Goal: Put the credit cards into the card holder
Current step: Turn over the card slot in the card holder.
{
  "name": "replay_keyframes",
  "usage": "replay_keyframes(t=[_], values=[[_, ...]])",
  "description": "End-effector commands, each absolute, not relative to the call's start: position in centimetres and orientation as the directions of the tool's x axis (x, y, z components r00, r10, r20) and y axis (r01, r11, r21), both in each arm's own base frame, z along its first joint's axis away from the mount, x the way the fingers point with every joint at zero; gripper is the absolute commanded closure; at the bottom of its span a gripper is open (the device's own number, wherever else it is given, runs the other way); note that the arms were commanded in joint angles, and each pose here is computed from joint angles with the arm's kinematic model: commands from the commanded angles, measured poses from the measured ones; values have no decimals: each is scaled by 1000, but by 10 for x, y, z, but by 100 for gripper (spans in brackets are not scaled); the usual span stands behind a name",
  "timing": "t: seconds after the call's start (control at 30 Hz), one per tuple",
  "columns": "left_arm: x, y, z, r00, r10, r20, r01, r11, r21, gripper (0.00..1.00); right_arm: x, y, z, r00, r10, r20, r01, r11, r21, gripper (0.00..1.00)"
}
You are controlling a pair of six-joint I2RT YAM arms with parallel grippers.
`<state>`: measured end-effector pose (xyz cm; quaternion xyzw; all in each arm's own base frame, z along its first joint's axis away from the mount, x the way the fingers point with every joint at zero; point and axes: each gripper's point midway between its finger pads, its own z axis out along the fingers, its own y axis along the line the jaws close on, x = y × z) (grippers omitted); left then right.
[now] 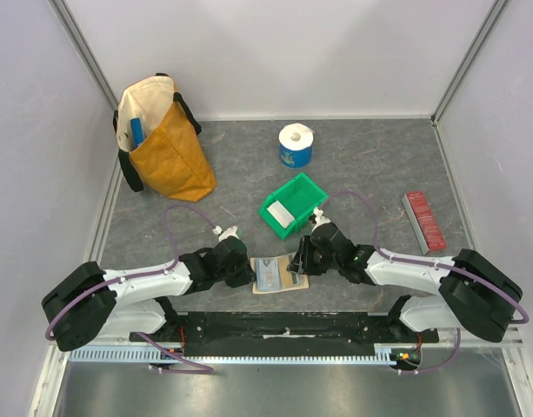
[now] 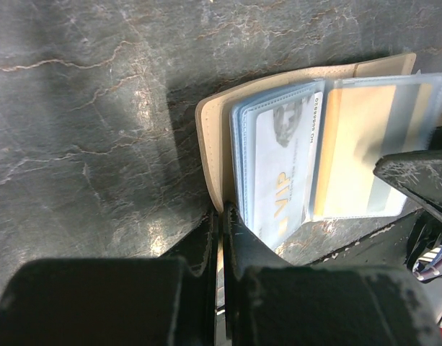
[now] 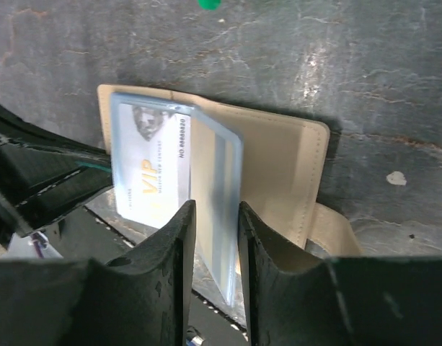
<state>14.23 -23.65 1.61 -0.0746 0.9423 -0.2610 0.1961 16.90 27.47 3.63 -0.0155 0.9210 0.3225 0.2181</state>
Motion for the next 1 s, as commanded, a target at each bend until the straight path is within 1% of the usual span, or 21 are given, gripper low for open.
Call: replay_keyframes(t=[0.0,0.07,0.13,0.23,0.33,0.37,0.4,0.47,0.5,0.63,0.73,0.97], values=[[139,-223,4,-918,-197,-344,-24,893,-448,98,175,284,62,-879,136,-456,-210,749,629,70],[139,-223,3,-919,-198,-342,-25,893,-449,98,176,283,66,-874,138,-467,-216,750,625,77],[138,-222,1,-920,-193,-341,-25,897,-441,98,176,283,67,-874,133,-467,-219,750,624,87],[138,-223,3,-920,-192,-341,-22,895,-446,98,175,285,69,-876,131,-465,-225,742,632,97],[139,-223,3,-919,-196,-342,-24,894,-447,98,175,287,70,-877,128,-464,-228,738,635,100],[138,-223,3,-920,-197,-340,-25,894,-448,98,174,287,70,-878,126,-462,-229,737,636,99],[138,-223,3,-920,-197,-340,-25,894,-448,98,173,289,71,-879,123,-461,-234,731,641,96],[138,-223,3,-919,-196,-341,-23,893,-449,98,172,293,72,-883,117,-454,-242,716,655,84],[138,-223,4,-919,-197,-340,-24,892,-451,98,170,295,72,-886,108,-450,-250,706,662,80],[138,-223,4,-919,-197,-340,-24,892,-451,98,167,304,78,-888,95,-449,-274,676,684,72],[138,-224,4,-920,-194,-341,-21,892,-451,98,166,309,85,-884,102,-456,-286,654,700,68],[139,-224,4,-919,-197,-342,-24,892,-452,98,165,314,90,-883,87,-462,-305,642,703,65]])
